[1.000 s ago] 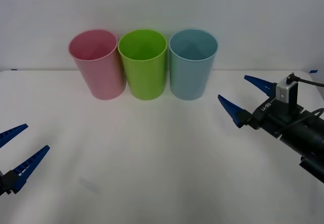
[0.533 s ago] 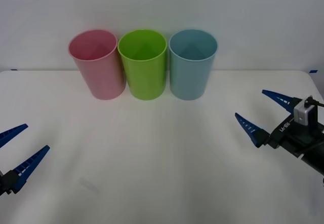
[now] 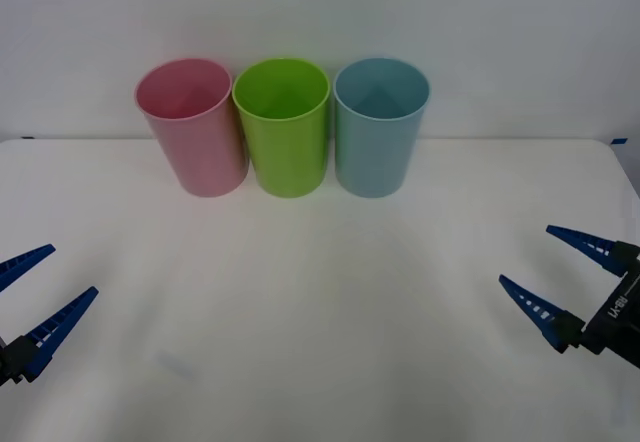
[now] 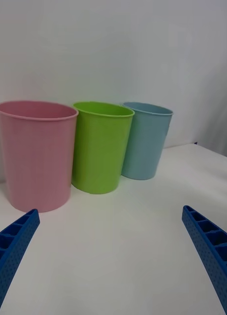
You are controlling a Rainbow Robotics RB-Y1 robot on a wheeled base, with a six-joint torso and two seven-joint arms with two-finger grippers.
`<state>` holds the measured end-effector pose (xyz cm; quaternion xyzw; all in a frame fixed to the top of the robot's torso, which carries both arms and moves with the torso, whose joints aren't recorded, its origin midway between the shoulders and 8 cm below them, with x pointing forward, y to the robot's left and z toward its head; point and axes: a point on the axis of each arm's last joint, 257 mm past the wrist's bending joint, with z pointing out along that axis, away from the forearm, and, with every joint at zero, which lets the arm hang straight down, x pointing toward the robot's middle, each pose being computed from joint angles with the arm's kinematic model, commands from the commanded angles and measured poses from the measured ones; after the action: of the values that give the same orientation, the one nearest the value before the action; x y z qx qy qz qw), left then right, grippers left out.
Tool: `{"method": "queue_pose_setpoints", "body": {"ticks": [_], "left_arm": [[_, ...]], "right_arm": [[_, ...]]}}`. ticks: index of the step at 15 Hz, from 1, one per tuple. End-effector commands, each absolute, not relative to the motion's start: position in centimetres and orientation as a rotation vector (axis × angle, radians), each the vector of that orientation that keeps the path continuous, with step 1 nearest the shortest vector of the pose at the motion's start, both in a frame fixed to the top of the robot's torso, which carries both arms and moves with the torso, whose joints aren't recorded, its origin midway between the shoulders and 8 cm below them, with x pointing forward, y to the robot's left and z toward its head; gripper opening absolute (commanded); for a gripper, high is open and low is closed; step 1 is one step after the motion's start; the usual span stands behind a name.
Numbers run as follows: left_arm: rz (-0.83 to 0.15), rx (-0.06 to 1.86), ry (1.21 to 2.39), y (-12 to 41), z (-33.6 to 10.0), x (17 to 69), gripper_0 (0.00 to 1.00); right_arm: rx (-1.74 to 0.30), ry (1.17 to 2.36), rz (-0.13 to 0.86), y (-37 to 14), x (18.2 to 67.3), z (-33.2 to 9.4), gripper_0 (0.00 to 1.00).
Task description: Grasp the object on the table and drop it into the matching bin: aluminum can to the light blue bin, PET bottle to the pink bin.
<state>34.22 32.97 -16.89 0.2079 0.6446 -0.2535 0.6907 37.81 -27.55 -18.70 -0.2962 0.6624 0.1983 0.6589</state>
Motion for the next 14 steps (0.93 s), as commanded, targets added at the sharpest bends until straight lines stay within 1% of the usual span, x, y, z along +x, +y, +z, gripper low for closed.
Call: {"method": "queue_pose_setpoints", "body": {"ticks": [1,9,14], "left_arm": [[-0.567,0.465,1.441,33.0,-16.9,34.2,1.0],[-0.567,0.465,1.441,33.0,-16.9,34.2,1.0],[-0.567,0.465,1.441,33.0,-16.9,34.2,1.0]], "right_arm": [[-0.645,1.515,0.477,-28.5,35.8,-19.3,1.0],[-0.567,1.558,0.512,-30.8,31.4,-20.9,1.0],[-0.561,1.566,0.558,-31.8,30.2,-22.4,1.0]]}}
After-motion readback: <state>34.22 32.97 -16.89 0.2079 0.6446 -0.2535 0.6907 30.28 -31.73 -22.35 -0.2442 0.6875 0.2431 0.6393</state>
